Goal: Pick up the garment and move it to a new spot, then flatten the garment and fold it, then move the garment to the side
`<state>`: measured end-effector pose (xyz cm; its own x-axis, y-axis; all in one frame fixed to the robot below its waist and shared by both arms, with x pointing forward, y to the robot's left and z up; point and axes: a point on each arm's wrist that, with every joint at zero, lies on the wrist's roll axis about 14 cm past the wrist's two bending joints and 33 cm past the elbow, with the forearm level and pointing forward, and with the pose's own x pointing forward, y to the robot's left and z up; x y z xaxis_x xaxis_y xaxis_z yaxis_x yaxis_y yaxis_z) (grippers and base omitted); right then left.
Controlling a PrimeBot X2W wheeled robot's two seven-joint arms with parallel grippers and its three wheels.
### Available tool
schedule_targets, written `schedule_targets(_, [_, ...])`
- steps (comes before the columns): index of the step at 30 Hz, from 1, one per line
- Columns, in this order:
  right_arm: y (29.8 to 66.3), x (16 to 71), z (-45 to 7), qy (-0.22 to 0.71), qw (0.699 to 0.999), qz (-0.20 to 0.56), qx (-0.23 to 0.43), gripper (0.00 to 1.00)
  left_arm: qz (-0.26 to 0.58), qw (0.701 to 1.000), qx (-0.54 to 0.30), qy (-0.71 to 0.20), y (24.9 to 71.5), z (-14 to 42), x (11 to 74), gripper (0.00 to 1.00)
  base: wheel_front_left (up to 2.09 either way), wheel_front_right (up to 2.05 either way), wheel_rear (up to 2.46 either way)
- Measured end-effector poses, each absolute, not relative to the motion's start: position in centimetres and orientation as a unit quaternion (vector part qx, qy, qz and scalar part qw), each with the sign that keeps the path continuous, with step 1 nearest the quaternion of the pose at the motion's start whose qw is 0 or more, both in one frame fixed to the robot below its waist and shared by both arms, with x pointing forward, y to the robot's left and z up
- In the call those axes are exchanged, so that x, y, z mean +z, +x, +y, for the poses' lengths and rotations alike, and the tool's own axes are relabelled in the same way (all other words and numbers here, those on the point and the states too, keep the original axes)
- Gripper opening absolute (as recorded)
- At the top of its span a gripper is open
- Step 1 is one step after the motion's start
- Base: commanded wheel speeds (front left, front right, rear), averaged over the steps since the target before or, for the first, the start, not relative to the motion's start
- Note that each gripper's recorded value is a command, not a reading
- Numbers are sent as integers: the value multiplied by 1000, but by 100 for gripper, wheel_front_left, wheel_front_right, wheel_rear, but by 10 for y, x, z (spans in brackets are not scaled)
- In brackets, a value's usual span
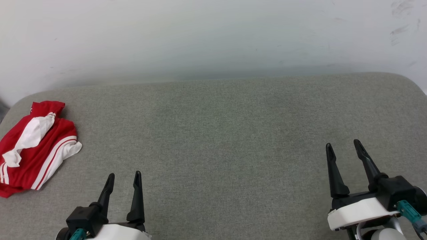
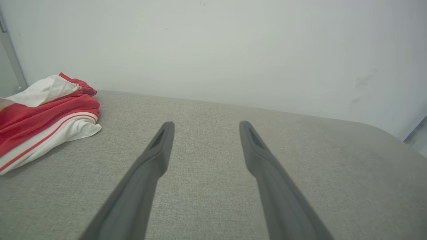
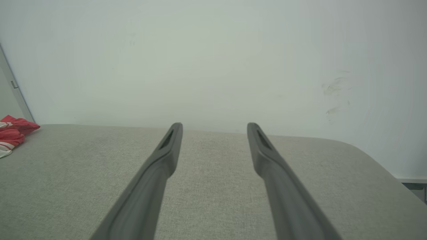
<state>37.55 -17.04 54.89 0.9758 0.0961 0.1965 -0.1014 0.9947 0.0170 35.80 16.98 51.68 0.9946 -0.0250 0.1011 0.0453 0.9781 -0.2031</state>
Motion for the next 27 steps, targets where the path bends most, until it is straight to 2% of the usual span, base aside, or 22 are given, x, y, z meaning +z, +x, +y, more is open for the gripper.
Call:
schedule_targets(13, [374, 533, -164, -13, 995, -79, 61, 100, -24, 998, -42, -50, 354, 164, 496, 100, 0, 0, 0])
schedule_targets(27, [375, 529, -160, -13, 995, -74, 67, 100, -23, 997, -40, -58, 352, 166, 494, 100, 0, 0, 0])
